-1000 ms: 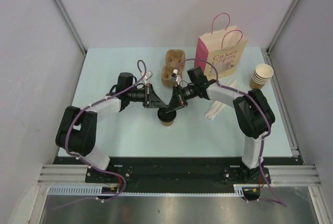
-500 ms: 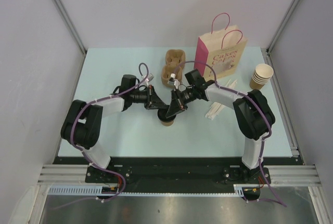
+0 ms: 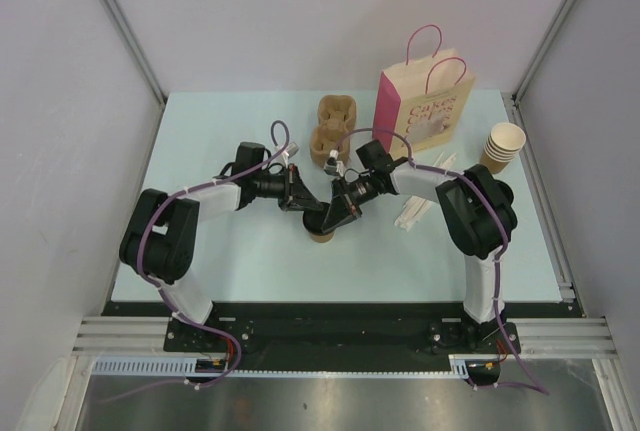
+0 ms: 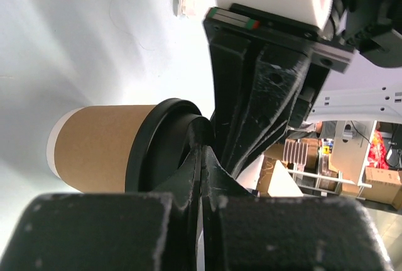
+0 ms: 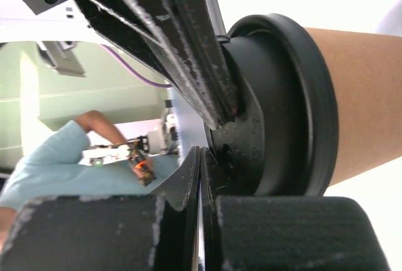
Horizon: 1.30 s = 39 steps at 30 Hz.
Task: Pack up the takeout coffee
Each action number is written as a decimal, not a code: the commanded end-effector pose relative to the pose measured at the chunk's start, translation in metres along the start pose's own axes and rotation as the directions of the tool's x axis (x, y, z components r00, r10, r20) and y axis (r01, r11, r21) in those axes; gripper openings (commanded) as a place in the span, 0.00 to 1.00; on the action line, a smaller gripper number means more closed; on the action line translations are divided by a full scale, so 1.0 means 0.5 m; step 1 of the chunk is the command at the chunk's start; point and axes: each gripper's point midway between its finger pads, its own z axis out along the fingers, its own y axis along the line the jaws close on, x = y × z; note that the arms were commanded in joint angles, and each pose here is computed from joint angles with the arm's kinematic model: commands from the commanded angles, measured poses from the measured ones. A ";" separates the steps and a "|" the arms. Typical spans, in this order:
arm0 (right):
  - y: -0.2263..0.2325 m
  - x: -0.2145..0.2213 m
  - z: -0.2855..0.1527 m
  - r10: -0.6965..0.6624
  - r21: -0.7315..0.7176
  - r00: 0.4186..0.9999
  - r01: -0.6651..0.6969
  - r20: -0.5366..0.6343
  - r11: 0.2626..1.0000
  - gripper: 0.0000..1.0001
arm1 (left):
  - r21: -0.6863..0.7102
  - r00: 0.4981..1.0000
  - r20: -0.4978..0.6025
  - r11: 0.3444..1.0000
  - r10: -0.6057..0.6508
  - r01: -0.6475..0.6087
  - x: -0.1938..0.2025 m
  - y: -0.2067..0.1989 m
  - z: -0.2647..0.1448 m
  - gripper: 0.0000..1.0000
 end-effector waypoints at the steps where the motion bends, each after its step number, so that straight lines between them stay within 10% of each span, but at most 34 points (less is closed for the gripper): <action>1: -0.133 0.003 0.003 0.134 0.158 0.989 -0.143 0.063 0.977 0.00 | -0.086 1.000 -0.003 0.996 0.013 -0.013 0.007 0.056 0.010 0.00; 14: -0.161 0.009 0.003 0.324 0.134 0.935 -0.342 0.143 0.930 0.00 | -0.131 1.000 -0.021 0.991 0.011 -0.014 0.020 0.077 0.008 0.00; 31: 0.209 -0.065 -0.034 -0.117 -0.112 0.972 0.142 0.206 0.984 0.00 | -0.148 0.999 -0.031 0.989 0.026 -0.031 0.025 0.074 0.011 0.00; 39: 0.055 -0.028 0.004 -0.065 0.069 0.986 0.055 0.150 0.996 0.00 | -0.157 0.999 -0.033 0.987 0.022 -0.027 0.028 0.078 0.013 0.00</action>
